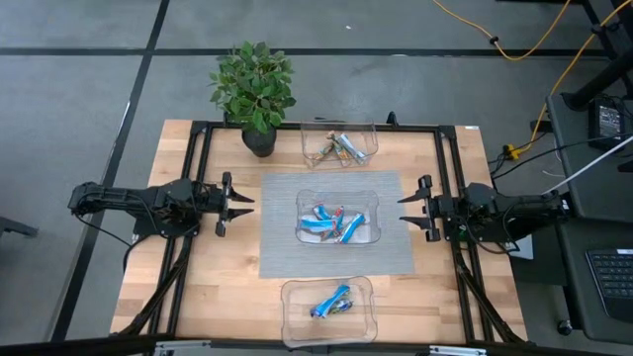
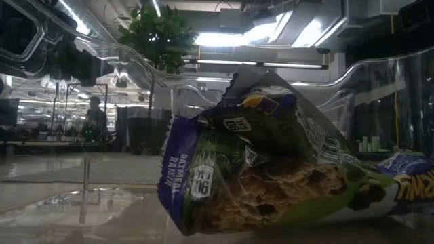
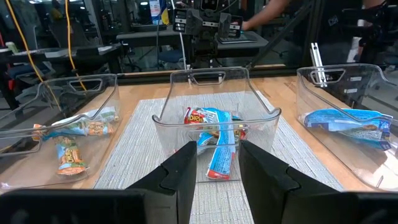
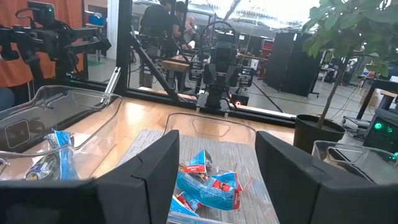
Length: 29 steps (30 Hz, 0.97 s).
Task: Pick and place Granola Bars by type
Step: Return to Home Position
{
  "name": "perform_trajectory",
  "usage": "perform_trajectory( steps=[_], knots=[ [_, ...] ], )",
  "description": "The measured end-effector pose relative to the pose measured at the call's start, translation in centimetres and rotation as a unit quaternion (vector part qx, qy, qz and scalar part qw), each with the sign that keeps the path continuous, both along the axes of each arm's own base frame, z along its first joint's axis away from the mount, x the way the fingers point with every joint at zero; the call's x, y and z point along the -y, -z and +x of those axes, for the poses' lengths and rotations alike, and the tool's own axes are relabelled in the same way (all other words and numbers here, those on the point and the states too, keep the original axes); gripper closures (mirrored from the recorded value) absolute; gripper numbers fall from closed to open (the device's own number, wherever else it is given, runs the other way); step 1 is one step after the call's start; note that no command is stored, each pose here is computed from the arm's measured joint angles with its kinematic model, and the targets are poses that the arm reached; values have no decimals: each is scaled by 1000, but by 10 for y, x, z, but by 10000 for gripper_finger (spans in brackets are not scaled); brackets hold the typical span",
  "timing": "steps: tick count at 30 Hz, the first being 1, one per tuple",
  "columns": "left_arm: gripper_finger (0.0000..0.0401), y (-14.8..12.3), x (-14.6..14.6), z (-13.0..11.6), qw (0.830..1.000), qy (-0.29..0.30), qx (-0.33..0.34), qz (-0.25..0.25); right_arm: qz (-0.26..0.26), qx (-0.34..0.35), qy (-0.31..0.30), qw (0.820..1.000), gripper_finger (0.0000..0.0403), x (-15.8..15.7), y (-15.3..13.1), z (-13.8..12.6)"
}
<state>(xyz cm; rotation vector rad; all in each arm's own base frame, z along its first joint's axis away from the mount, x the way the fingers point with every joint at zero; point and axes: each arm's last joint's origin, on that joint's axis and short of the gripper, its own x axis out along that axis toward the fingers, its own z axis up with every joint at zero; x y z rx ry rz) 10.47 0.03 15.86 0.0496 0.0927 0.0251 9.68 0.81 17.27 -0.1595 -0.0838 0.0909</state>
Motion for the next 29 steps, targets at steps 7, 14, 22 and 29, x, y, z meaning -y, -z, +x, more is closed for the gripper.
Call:
perform_trajectory(
  steps=[7,14,22,29],
  knots=[
    [288,0,0,0,1000,0,0,0,0,0,0,1000,189,0,0,0],
    [288,0,0,0,1000,0,0,0,0,0,0,1000,189,0,0,0],
    [288,0,0,0,1000,0,0,0,0,0,0,1000,189,0,0,0],
    [288,0,0,0,1000,0,0,0,0,0,0,1000,189,0,0,0]
  ],
)
